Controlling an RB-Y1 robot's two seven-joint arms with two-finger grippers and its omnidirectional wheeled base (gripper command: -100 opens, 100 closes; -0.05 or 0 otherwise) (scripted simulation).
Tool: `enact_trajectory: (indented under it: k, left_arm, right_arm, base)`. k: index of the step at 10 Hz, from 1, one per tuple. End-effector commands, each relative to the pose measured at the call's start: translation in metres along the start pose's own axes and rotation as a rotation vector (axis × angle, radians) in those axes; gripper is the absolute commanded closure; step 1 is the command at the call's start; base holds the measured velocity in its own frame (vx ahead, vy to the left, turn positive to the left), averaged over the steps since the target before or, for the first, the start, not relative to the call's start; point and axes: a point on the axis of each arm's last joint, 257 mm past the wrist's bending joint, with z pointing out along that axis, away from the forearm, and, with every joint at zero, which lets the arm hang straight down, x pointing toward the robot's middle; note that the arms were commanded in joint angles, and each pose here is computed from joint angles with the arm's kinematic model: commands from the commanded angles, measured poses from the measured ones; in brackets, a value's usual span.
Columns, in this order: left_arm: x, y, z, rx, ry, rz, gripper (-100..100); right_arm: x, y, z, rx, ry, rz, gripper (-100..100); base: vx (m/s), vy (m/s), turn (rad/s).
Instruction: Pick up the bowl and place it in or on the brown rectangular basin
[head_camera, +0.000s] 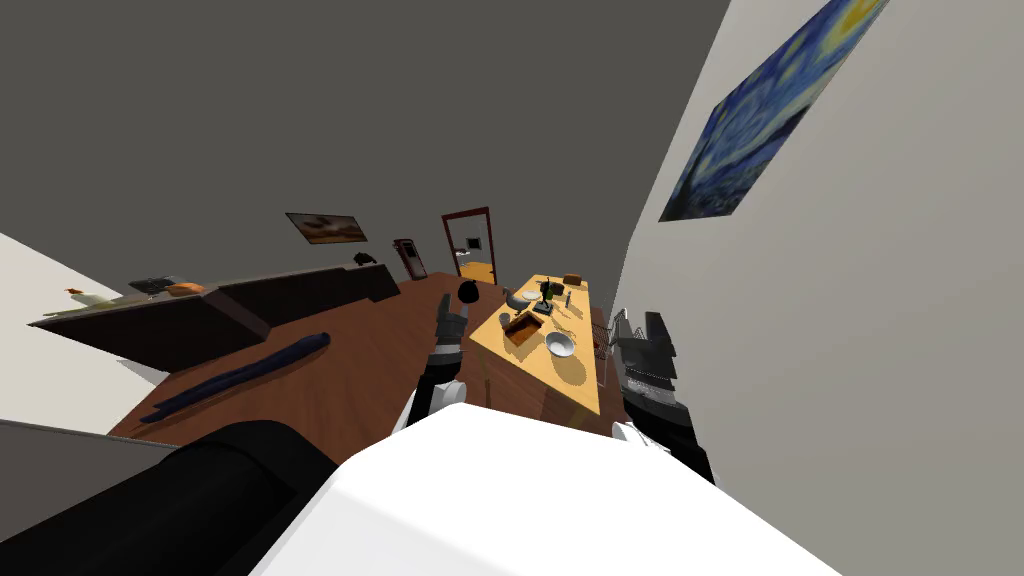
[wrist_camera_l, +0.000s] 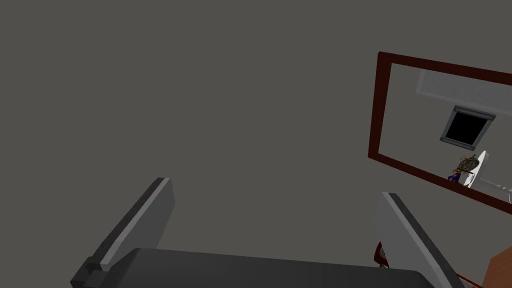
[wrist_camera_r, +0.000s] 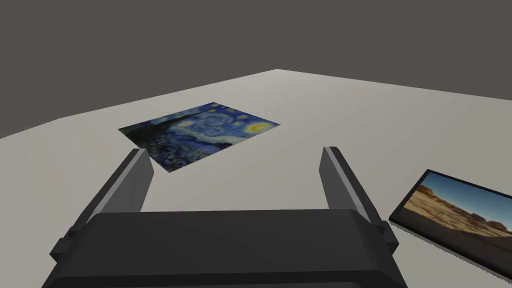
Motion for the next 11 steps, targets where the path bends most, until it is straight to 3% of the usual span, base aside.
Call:
enact_trajectory:
  k: [1, 5, 10, 11]
  left_arm:
    - [0.0, 0.0, 0.0, 0.0, 0.0, 0.0, 0]
    - [0.0, 0.0, 0.0, 0.0, 0.0, 0.0, 0]
    - [0.0, 0.0, 0.0, 0.0, 0.0, 0.0, 0]
    - [0.0, 0.0, 0.0, 0.0, 0.0, 0.0, 0]
  right_arm:
    - [0.007, -0.006, -0.003, 0.012, 0.048, -0.018, -100]
    - [0.025, -0.027, -0.014, 0.058, 0.174, -0.067, -100]
    - [0.048, -0.073, -0.045, 0.159, 0.37, -0.16, -100]
    - [0.048, -0.073, -0.046, 0.159, 0.385, -0.167, -100]
  base:
    - [-0.012, -0.008, 0.074]
    - [-0.037, -0.034, 0.154]
    - [-0.042, -0.041, 0.227]
    - [-0.043, -0.054, 0.096]
